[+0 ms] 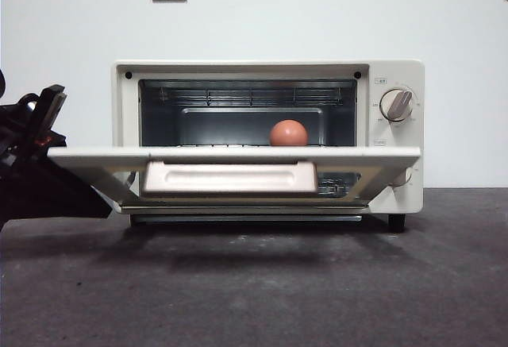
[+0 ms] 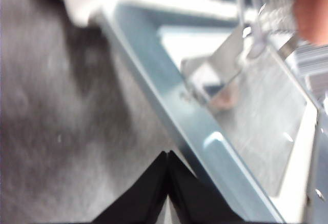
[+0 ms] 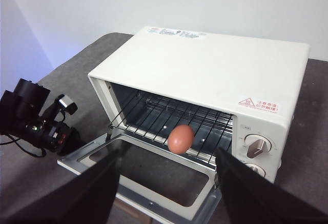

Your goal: Eggoven

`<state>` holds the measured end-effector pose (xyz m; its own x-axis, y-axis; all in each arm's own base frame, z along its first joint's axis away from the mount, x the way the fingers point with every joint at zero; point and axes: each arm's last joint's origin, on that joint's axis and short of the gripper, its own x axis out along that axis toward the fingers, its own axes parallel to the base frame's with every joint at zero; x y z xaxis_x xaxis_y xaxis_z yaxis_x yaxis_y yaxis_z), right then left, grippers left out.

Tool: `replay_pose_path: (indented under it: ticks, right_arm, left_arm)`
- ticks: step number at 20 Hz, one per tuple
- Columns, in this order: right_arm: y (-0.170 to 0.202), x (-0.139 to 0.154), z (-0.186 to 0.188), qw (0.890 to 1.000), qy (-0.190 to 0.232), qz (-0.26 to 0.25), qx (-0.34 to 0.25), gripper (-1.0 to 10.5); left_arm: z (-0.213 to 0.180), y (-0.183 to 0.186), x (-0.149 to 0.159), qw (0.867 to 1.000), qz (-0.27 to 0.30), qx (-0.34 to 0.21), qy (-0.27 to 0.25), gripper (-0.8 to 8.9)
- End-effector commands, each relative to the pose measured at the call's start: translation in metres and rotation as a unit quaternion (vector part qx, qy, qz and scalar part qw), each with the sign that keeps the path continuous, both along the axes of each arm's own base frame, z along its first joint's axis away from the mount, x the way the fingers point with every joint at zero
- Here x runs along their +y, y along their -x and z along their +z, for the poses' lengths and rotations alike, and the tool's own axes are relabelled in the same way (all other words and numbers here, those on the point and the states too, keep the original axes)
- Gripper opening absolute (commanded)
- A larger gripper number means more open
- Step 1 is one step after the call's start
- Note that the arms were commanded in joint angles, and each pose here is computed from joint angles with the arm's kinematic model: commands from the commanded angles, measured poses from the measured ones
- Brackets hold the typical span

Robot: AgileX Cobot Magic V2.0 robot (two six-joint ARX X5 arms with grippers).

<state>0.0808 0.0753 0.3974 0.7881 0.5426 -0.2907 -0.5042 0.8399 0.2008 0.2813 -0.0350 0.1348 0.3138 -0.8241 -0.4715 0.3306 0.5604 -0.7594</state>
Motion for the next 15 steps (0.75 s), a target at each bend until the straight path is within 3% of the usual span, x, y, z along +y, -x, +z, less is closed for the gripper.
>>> replay_pose_path:
  ticks: [1,9,15]
  right_arm:
    - [0.0,0.001,0.003,1.0,-0.003,0.002,-0.001,3.0]
    - [0.001,0.001,0.002,1.0,-0.003,0.001,0.005,3.0]
    - [0.001,0.0,-0.002,1.0,0.011,0.001,0.018,3.0]
  left_arm:
    - [0.012,-0.009,0.002,0.999,0.015,-0.02,0.023,0.06]
    - [0.049,-0.03,0.001,0.985,0.069,-0.122,0.1,0.07]
    - [0.061,-0.028,0.001,0.982,0.071,-0.136,0.11,0.07]
